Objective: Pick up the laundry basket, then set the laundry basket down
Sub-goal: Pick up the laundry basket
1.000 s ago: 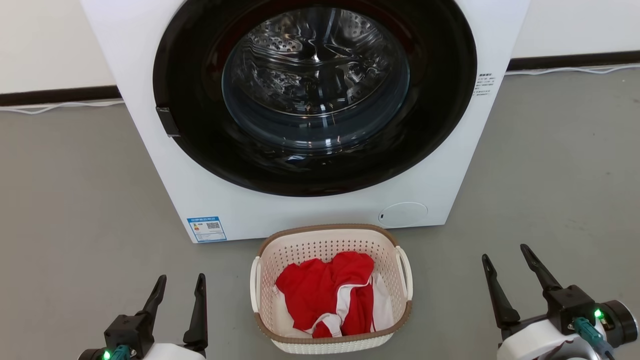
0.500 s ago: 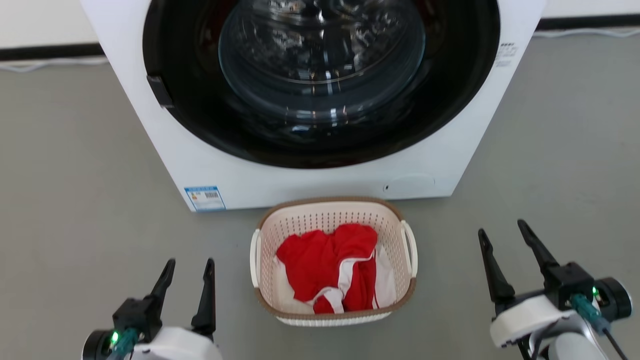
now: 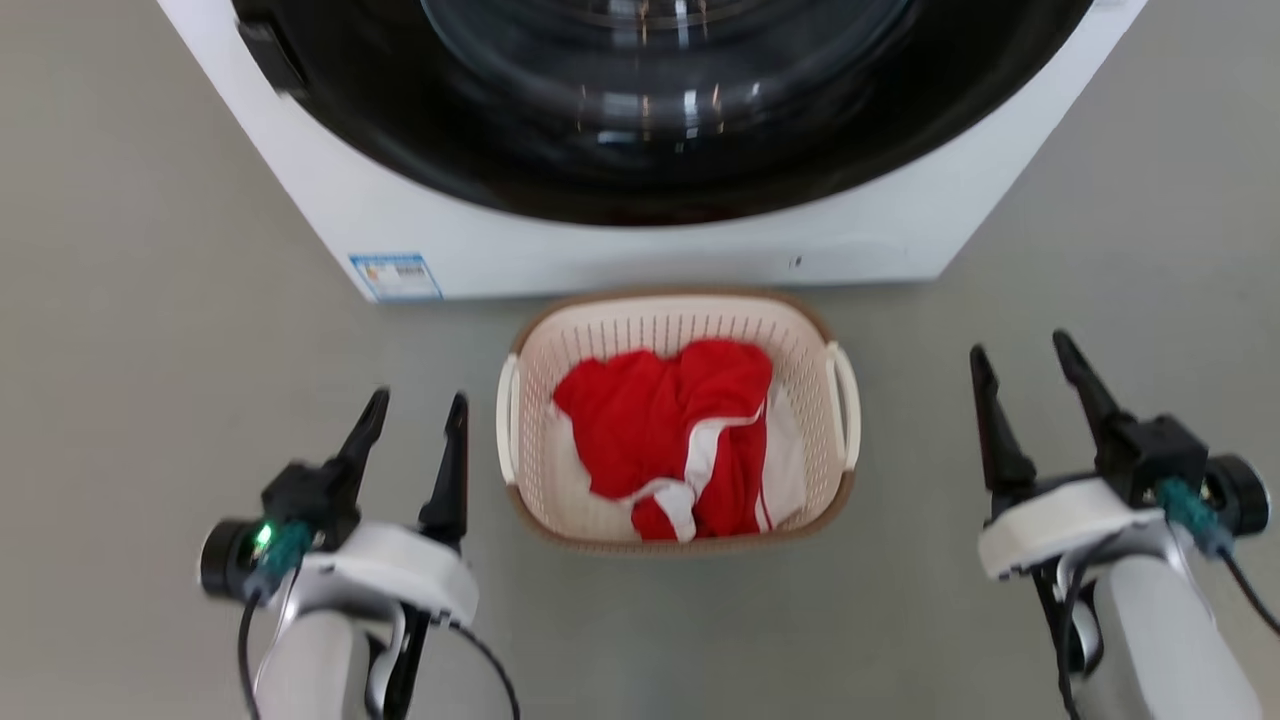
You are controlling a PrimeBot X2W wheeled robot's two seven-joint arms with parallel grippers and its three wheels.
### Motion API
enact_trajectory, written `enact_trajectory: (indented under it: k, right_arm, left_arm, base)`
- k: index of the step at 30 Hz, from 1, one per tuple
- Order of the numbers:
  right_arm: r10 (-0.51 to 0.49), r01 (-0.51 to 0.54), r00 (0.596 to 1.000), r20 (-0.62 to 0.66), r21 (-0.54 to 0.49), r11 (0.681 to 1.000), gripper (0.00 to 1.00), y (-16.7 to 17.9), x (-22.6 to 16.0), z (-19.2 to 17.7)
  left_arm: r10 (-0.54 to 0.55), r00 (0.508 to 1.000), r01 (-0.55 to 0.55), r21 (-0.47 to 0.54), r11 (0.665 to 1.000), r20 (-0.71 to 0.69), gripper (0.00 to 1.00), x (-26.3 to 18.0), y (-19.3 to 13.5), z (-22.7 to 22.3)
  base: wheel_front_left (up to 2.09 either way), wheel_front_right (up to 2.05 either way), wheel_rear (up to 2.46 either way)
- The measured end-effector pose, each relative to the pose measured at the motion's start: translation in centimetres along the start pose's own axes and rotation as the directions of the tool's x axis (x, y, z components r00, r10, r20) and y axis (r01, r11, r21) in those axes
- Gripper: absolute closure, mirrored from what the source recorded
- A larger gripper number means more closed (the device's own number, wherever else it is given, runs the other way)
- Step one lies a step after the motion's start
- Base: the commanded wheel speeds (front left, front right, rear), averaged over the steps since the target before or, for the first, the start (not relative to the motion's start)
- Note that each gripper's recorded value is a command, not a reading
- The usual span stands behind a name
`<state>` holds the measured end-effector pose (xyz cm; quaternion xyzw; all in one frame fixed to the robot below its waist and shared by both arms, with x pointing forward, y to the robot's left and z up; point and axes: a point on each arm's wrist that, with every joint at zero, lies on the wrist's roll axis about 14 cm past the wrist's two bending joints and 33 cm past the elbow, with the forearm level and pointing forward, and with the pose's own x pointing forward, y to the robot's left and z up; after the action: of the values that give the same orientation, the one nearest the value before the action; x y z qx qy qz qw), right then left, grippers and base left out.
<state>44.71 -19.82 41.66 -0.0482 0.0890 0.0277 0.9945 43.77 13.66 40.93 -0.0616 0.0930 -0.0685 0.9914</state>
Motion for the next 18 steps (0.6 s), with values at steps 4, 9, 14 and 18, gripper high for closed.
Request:
enact_trajectory:
  k: [4,9,14,18]
  right_arm:
    - [0.007,-0.007,0.998,-0.069,0.009,1.000,0.00,0.3,2.0,-2.5]
    - [0.030,-0.030,0.982,-0.187,0.003,1.000,0.00,1.2,3.7,-6.7]
    - [0.044,-0.045,0.959,-0.281,0.002,0.999,0.00,1.7,5.4,-10.2]
    - [0.071,-0.076,0.927,-0.368,0.003,0.997,0.00,2.7,6.3,-13.5]
  left_arm:
    - [-0.005,0.997,0.005,-0.001,1.000,-0.072,0.00,1.9,-0.1,-2.6]
    - [-0.023,0.988,0.024,0.002,1.000,-0.150,0.00,4.0,-0.4,-5.5]
    - [-0.046,0.969,0.047,-0.002,0.999,-0.242,0.00,5.6,-0.8,-8.9]
    - [-0.063,0.938,0.060,-0.019,0.998,-0.341,0.00,6.1,-1.1,-12.3]
  base:
    - [0.00,0.00,0.00]
    - [0.00,0.00,0.00]
    - [0.00,0.00,0.00]
    - [0.00,0.00,0.00]
